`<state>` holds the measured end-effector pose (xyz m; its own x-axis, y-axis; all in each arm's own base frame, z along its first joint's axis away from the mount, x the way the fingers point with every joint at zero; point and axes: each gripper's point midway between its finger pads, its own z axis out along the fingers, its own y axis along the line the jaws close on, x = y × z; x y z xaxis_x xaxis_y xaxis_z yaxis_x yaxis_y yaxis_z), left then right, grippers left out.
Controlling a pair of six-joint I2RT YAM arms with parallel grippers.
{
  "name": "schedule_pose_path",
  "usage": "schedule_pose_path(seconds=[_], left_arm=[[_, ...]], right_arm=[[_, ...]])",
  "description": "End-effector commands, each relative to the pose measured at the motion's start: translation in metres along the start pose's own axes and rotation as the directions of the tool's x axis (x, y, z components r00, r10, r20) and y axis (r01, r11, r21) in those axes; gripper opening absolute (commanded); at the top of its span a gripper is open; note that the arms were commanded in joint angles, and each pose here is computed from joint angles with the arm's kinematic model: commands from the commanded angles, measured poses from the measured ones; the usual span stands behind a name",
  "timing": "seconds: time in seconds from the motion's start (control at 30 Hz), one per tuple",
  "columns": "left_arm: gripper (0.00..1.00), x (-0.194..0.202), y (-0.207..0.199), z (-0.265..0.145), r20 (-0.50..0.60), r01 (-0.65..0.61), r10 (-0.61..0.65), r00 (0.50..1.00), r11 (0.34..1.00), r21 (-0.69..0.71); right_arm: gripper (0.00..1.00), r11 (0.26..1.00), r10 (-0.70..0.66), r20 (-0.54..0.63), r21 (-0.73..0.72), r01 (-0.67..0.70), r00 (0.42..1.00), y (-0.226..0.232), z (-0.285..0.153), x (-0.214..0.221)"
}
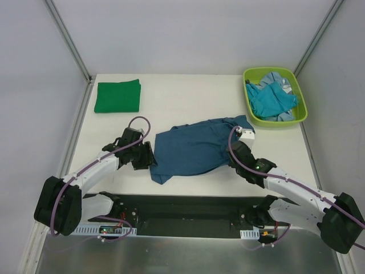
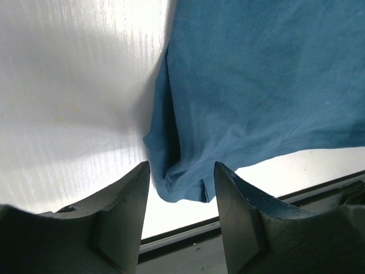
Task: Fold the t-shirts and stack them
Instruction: Flatten out the tshirt
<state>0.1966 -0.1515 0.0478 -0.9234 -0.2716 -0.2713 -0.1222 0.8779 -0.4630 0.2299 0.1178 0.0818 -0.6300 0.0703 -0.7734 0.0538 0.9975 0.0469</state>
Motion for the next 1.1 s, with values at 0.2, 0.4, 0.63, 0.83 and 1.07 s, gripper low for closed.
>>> schedule_pose_path(seconds=[0.2,0.4,0.63,0.83,1.07], left_arm=[[0.44,-0.005,-0.024,0.011,-0.049,-0.065,0.065,0.997,0.998,0.021],[0.07,-0.002,-0.030,0.013,-0.067,-0.071,0.073,0.995,0.997,0.025],[0.00,-0.023,-0.058,-0.017,0.056,-0.094,0.087,0.995,0.988,0.122],[0.00,-0.082,-0.120,-0.115,0.385,-0.202,0.087,0.919,0.942,0.270],[0.00,-0.129,-0.199,-0.305,0.753,-0.479,0.059,0.656,0.803,0.354]], right_arm=[[0.00,1.000,0.012,0.016,-0.029,-0.012,1.000,0.006,0.002,-0.005],[0.00,1.000,0.011,0.017,-0.024,-0.011,1.000,0.004,0.003,-0.004],[0.00,0.999,-0.009,0.079,-0.038,0.012,0.997,0.004,-0.014,-0.035],[0.00,0.992,0.031,0.300,-0.123,0.006,0.953,0.004,-0.091,-0.142],[0.00,0.927,0.083,0.511,-0.355,0.123,0.855,0.015,-0.220,-0.253]])
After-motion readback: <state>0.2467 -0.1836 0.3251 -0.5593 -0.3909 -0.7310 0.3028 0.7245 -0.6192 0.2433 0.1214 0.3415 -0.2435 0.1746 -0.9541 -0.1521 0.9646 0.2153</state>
